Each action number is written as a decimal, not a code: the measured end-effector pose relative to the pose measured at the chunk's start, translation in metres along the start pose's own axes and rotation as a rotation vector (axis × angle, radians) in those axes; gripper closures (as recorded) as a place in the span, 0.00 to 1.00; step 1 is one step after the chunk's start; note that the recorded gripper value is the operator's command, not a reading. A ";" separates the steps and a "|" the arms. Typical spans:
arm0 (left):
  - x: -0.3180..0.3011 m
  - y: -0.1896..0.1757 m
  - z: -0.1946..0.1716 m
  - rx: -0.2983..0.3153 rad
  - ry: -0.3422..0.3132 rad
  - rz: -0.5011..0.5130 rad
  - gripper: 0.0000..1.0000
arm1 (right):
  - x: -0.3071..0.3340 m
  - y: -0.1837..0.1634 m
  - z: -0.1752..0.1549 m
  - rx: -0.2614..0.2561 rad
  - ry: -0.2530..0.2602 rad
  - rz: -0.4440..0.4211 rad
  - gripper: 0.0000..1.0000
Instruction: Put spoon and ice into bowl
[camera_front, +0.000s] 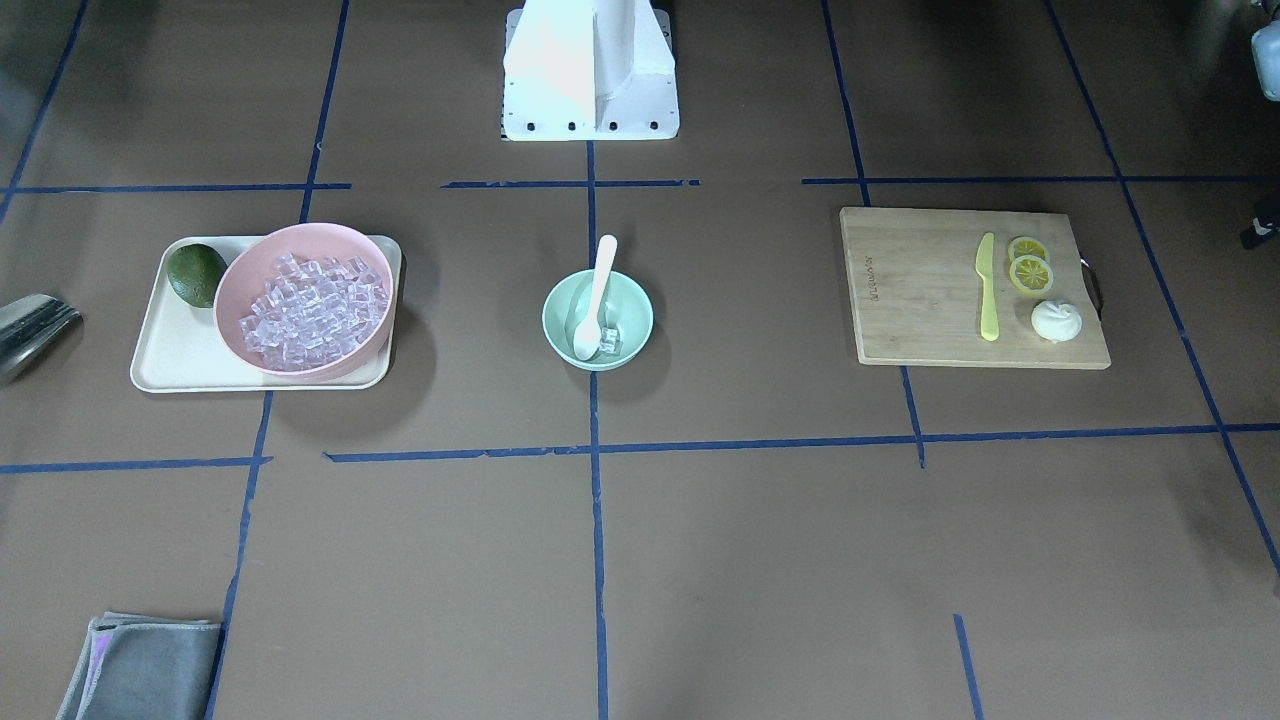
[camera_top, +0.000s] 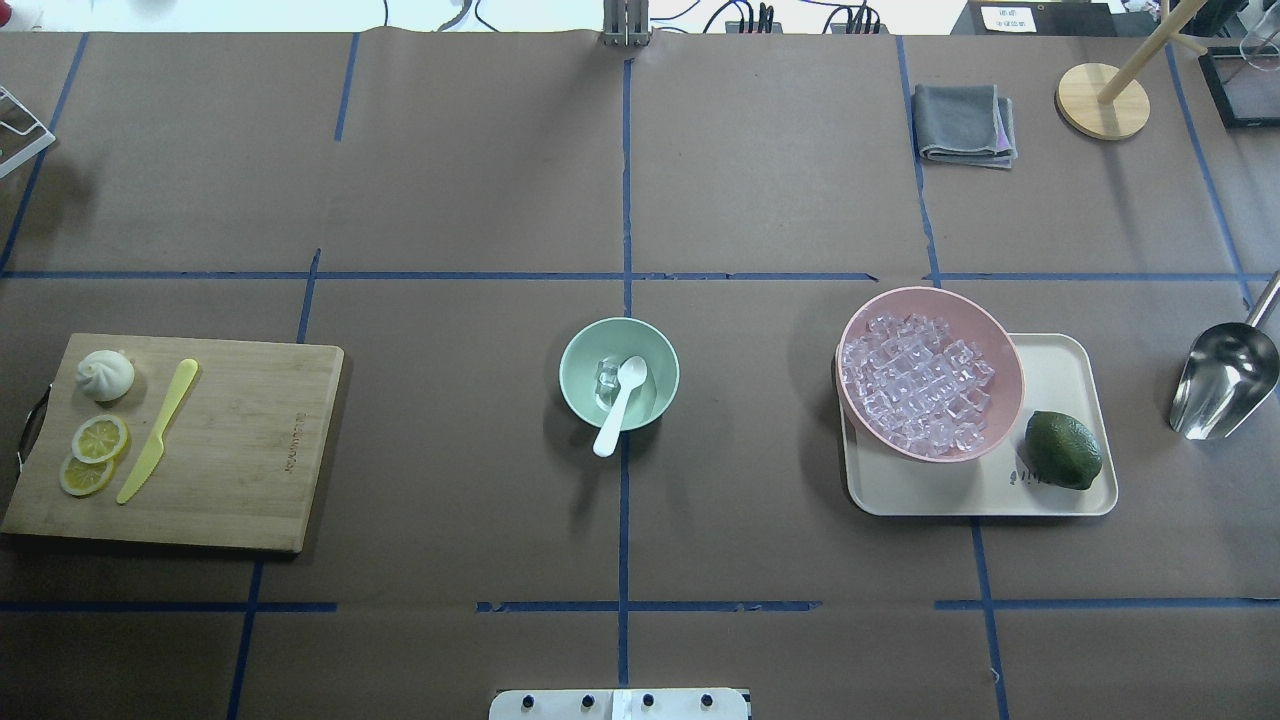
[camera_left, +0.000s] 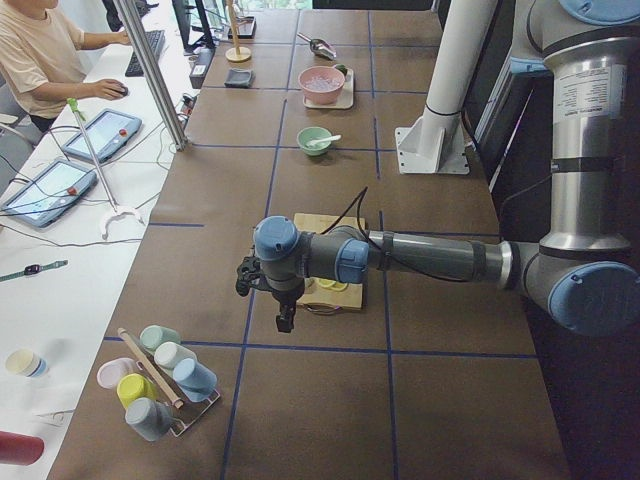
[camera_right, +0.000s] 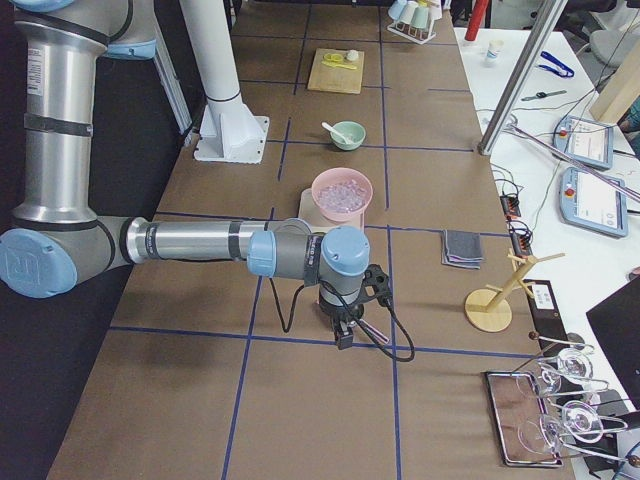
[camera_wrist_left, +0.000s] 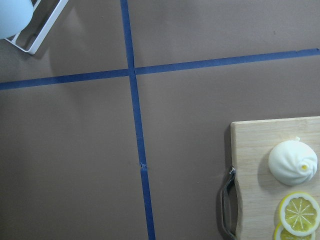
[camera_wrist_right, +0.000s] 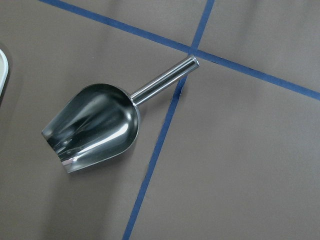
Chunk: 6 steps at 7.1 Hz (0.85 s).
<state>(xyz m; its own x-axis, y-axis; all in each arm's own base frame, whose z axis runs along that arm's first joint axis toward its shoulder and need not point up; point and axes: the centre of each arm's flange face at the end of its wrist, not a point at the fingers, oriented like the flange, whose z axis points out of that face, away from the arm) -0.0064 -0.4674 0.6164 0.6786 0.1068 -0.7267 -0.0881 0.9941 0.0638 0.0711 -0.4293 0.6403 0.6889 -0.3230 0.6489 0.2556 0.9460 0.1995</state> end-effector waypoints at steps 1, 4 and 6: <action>-0.003 0.002 -0.001 -0.001 0.000 -0.010 0.00 | 0.001 0.003 0.001 -0.003 -0.001 0.004 0.01; -0.005 0.003 -0.004 0.004 -0.001 -0.016 0.00 | 0.006 0.005 0.006 -0.010 -0.004 0.013 0.01; -0.004 0.006 -0.007 0.013 0.001 -0.010 0.00 | 0.008 0.004 0.007 -0.009 -0.003 0.015 0.01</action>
<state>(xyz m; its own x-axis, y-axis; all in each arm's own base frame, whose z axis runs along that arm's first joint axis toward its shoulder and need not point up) -0.0146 -0.4618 0.6150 0.6787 0.0969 -0.7280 -0.0716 0.9953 0.0658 0.0731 -0.4281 0.6514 0.6904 -0.3090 0.6541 0.2516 0.9503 0.1835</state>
